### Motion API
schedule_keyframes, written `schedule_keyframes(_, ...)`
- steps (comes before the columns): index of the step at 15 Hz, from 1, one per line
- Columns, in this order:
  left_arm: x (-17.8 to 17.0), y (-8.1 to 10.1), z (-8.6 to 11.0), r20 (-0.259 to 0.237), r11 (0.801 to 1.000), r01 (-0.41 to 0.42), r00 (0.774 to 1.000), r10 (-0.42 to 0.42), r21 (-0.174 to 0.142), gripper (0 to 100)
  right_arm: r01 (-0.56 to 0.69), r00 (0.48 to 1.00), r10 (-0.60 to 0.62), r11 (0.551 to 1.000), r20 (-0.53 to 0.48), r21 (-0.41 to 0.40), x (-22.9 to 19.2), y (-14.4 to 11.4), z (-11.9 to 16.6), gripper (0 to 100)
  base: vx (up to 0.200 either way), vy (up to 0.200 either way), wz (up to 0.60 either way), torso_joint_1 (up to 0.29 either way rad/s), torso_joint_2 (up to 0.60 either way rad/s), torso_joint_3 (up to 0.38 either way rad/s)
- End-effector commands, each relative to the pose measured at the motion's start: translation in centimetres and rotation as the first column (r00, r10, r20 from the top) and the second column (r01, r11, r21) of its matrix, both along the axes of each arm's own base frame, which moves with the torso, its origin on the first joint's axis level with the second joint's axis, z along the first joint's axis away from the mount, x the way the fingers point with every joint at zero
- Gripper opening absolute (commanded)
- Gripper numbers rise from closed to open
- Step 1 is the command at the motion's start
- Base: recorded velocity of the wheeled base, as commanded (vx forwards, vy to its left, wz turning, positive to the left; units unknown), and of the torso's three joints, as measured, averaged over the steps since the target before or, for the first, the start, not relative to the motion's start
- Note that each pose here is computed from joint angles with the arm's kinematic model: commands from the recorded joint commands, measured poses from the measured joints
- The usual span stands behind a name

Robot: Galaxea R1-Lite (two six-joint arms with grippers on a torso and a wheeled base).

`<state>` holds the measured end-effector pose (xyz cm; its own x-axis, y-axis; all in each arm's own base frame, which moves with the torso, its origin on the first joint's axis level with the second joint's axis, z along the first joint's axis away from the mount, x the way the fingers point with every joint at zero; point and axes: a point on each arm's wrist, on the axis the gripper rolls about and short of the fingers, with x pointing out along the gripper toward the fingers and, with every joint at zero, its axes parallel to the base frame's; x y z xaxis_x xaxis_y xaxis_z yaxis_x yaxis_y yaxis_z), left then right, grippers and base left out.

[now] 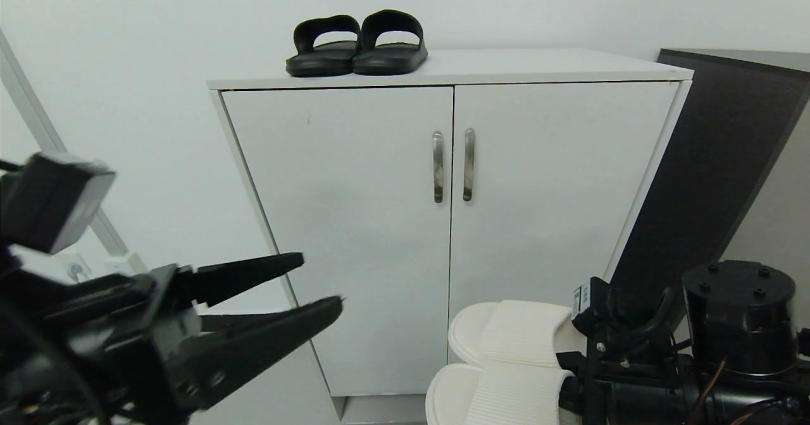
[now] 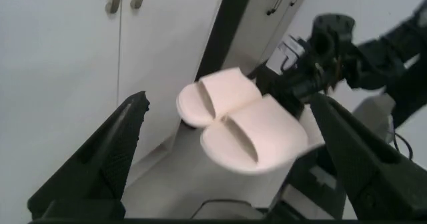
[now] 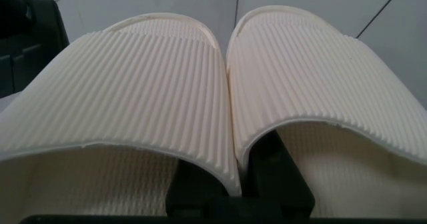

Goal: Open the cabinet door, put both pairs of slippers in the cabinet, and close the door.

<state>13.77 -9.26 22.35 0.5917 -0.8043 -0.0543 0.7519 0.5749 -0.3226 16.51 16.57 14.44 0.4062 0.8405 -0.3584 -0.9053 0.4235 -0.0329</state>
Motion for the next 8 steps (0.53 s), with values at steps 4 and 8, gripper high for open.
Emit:
schedule_keyframes(4,5.9,-7.8,2.1,-0.042,0.995,0.086,0.995,-0.088,-0.050,100,-0.001,1.000,0.001,1.000,-0.015,-0.013,0.2,0.2,-0.6,0,0.000,0.000,0.00,0.000,0.00,0.000)
schedule_keyframes(8,9.7,-11.4,4.3,-0.053,0.978,0.198,0.978,-0.201,-0.060,100,-0.002,1.000,0.002,1.000,-0.012,-0.013,0.3,0.3,-0.6,0,0.000,0.000,0.00,0.000,0.00,0.000)
